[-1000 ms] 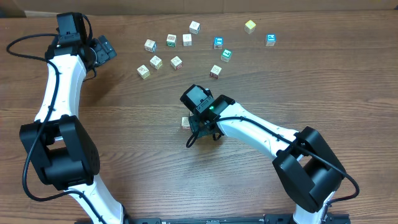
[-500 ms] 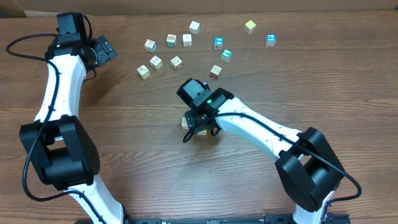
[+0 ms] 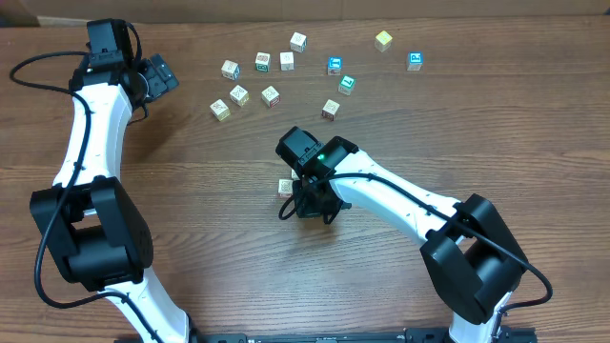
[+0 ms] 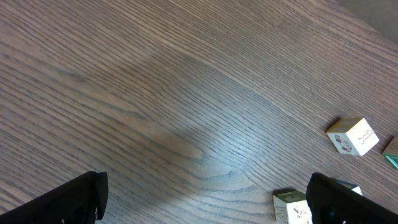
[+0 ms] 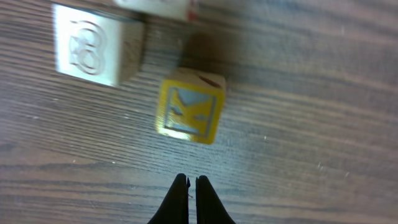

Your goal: Form a circle

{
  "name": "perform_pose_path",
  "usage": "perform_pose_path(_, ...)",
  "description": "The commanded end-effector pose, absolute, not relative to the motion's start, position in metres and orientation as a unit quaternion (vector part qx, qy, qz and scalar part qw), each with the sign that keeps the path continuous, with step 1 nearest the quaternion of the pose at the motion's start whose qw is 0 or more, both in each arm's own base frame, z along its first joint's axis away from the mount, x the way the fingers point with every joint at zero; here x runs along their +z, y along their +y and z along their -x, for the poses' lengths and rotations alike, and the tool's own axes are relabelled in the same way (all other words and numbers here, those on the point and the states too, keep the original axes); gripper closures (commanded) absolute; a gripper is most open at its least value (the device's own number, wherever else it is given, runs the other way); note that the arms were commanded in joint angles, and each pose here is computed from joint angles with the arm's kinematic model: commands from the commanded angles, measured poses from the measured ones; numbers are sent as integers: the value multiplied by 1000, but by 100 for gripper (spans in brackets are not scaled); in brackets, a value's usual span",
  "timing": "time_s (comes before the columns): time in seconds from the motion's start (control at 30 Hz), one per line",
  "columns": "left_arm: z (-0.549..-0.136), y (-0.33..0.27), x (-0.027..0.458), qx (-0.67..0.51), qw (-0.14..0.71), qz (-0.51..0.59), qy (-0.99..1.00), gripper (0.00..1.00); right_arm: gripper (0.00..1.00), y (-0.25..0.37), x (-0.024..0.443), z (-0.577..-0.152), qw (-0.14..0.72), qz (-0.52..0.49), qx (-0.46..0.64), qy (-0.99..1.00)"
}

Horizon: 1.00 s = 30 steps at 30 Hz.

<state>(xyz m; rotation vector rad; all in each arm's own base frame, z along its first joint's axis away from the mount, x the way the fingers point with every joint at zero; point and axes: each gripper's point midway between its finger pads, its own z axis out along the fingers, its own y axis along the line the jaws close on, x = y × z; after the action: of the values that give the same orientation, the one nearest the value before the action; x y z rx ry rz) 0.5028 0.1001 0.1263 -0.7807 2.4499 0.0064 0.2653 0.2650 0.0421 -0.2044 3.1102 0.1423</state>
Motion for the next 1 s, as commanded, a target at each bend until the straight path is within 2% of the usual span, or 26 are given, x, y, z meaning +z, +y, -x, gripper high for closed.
perform_pose_path(0.0,-506,97,136,-1,292,289,912,0,96,267,41,-262,-1,1,55,998)
perform_pose_path(0.2,-506,97,136,-1,292,289,912,0,96,269,41,-260,-11,-83,58,995)
perform_pose_path(0.97,-506,97,136,-1,292,289,912,0,96,277,12,-254,-47,-142,76,986)
